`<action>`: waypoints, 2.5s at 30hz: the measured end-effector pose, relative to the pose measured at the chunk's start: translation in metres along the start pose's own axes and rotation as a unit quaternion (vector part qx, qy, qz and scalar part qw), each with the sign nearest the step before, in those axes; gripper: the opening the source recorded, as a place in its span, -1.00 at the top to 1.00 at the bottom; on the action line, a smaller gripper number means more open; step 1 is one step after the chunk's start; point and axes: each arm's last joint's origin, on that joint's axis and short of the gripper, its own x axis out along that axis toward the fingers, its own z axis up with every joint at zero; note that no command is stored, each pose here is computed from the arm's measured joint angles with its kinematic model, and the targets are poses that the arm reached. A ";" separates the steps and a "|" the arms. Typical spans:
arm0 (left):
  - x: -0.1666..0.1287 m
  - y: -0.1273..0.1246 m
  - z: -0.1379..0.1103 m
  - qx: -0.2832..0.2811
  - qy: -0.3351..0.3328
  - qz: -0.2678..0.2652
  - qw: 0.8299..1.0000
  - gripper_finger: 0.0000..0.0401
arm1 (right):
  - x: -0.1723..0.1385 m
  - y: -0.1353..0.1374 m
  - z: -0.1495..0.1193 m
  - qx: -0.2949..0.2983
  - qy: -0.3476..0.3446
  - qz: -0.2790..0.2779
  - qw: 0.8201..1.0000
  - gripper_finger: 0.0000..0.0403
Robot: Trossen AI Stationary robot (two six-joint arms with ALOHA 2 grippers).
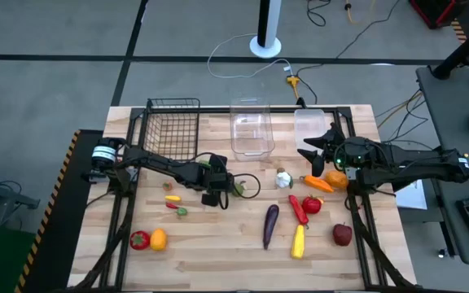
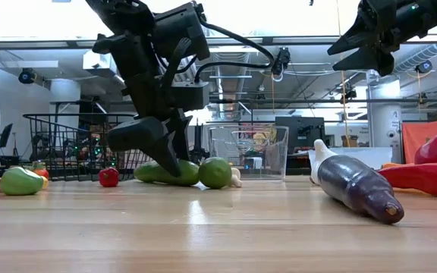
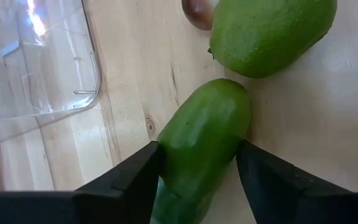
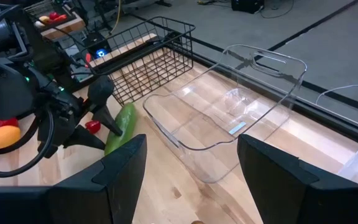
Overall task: Sort produce into baskets
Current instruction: Put the green cucumber into the left transparent bin
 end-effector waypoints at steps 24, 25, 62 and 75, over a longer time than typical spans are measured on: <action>0.011 -0.005 0.000 0.010 0.005 -0.016 1.000 -0.15 | 0.000 0.000 -0.001 -0.006 0.003 -0.001 1.000 -0.21; 0.011 -0.005 0.000 0.010 0.004 -0.016 1.000 -0.15 | 0.000 0.000 -0.001 -0.006 0.003 -0.001 1.000 -0.21; -0.137 0.074 0.043 -0.112 -0.437 0.158 0.878 0.33 | 0.000 0.000 -0.001 -0.006 0.003 -0.001 1.000 -0.21; -0.067 0.166 0.033 -0.408 -0.442 0.231 0.765 0.33 | 0.000 0.000 -0.001 -0.013 0.004 -0.001 1.000 -0.21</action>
